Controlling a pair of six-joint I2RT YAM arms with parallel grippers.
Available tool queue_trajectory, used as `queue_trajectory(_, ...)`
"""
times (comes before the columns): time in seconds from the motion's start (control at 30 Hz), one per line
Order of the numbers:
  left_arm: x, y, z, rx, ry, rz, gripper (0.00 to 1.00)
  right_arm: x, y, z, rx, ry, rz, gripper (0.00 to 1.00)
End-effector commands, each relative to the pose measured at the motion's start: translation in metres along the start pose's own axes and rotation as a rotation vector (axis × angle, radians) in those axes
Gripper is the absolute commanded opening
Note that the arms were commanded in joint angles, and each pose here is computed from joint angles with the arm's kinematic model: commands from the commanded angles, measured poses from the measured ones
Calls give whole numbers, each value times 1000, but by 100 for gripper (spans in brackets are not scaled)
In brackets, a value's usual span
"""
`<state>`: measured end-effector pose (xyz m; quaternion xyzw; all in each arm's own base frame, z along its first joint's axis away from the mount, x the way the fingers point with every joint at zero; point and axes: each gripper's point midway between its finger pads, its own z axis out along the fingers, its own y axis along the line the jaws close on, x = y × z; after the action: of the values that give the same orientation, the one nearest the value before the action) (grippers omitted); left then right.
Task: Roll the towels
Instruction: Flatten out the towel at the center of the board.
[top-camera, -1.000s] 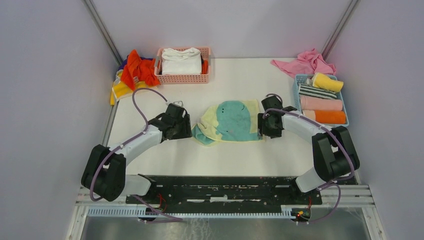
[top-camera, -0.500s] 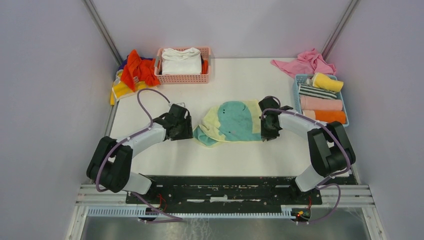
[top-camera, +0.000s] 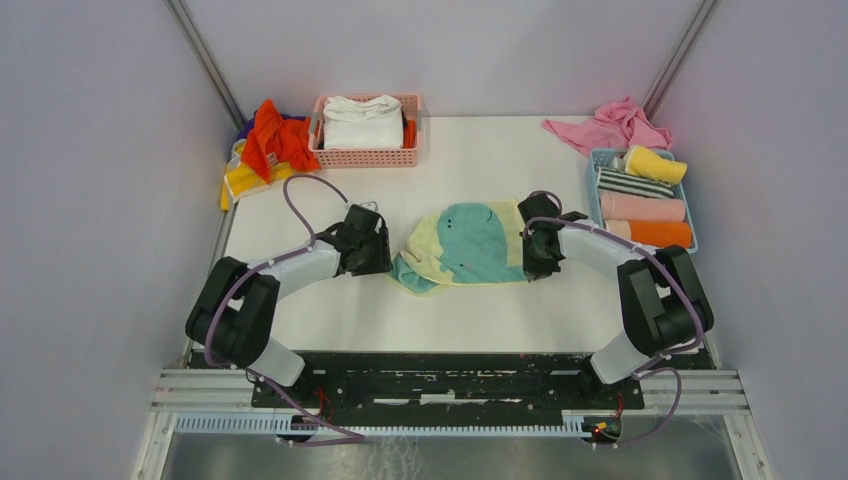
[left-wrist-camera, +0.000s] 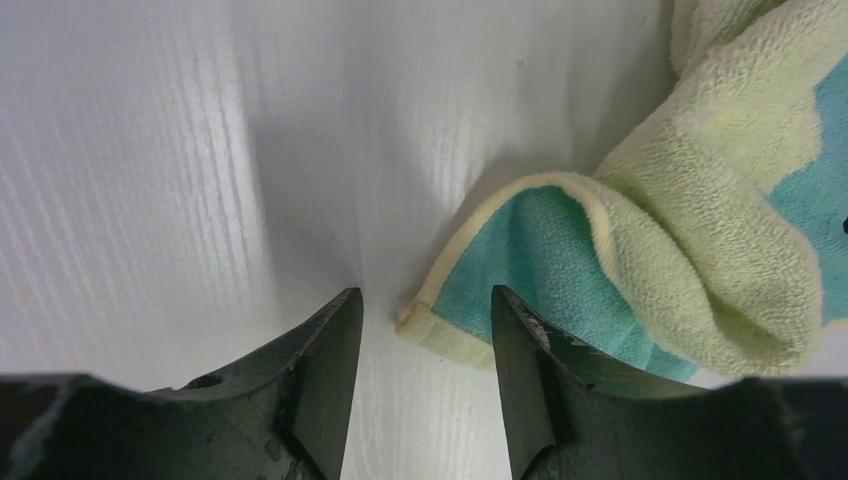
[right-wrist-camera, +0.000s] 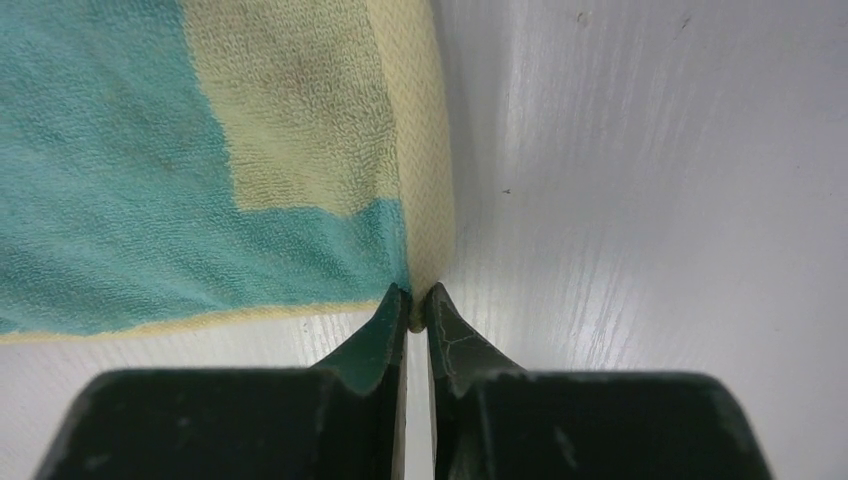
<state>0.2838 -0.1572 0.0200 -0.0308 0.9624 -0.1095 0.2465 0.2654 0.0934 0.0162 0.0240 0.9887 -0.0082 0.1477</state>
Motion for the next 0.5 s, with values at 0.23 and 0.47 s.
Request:
queue_trajectory(0.23,42,-3,16,-133,114,76,40,-21,2,-27,-24,-105,9,11)
queue_trajectory(0.47,48,4,12,-231,113,165,12,-40,1,-46,-21,-179,17,10)
